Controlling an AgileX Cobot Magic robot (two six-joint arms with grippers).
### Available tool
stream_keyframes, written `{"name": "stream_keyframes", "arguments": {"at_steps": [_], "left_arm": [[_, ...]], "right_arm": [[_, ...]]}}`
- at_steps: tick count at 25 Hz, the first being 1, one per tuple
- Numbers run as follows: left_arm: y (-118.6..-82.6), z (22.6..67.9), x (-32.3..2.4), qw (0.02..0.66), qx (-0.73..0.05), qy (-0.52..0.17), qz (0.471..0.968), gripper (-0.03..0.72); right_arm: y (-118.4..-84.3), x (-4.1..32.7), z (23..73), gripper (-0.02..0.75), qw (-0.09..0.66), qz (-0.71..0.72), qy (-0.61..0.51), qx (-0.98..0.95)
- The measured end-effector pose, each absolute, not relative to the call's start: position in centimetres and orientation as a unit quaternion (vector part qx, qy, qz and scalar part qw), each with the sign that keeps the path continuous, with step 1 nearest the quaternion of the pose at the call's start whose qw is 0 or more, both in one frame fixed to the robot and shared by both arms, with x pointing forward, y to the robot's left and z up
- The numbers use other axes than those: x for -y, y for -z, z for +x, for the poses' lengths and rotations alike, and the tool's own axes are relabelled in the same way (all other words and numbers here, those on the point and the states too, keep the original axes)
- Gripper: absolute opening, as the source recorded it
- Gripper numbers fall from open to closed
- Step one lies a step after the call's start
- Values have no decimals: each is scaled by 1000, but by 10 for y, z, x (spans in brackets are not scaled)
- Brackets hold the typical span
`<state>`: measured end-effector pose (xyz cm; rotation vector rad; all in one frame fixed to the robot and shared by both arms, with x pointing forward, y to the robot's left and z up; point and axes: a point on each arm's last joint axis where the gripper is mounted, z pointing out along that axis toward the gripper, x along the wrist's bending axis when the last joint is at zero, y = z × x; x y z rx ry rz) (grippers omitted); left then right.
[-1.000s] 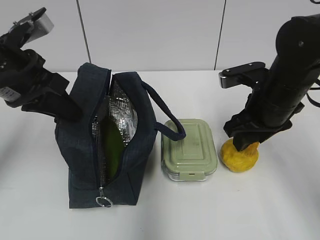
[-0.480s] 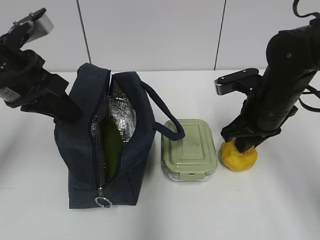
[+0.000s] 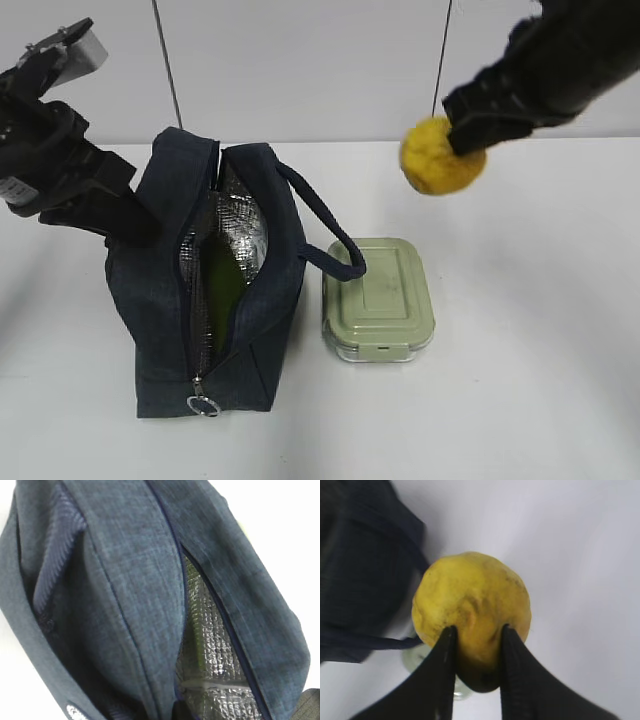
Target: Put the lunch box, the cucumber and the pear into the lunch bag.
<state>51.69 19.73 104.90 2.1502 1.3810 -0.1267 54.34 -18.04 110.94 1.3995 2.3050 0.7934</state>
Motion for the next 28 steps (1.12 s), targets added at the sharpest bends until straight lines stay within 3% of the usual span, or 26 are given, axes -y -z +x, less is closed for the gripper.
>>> {"name": "stream_keyframes", "arguments": {"at_steps": [3, 6, 14, 21, 26, 28], "left_arm": [[-1049, 517, -197, 287, -517, 47, 805, 13], [-1049, 517, -197, 288, -517, 46, 805, 13], [-1049, 517, -197, 288, -517, 46, 805, 13], [-1049, 517, -197, 288, -517, 46, 805, 13], [-1049, 517, -197, 288, -517, 46, 805, 13], [-1049, 517, -197, 288, -517, 46, 805, 13]], "right_arm": [[-1134, 148, 531, 165, 142, 433, -341, -822], [-1136, 119, 525, 164, 116, 394, -359, -838], [-1100, 61, 529, 164, 61, 349, -338, -872], [-1064, 47, 541, 176, 39, 345, -305, -887], [-1062, 43, 542, 441, 29, 331, -314, -889], [-1063, 43, 542, 493, 30, 330, -317, -889]]}}
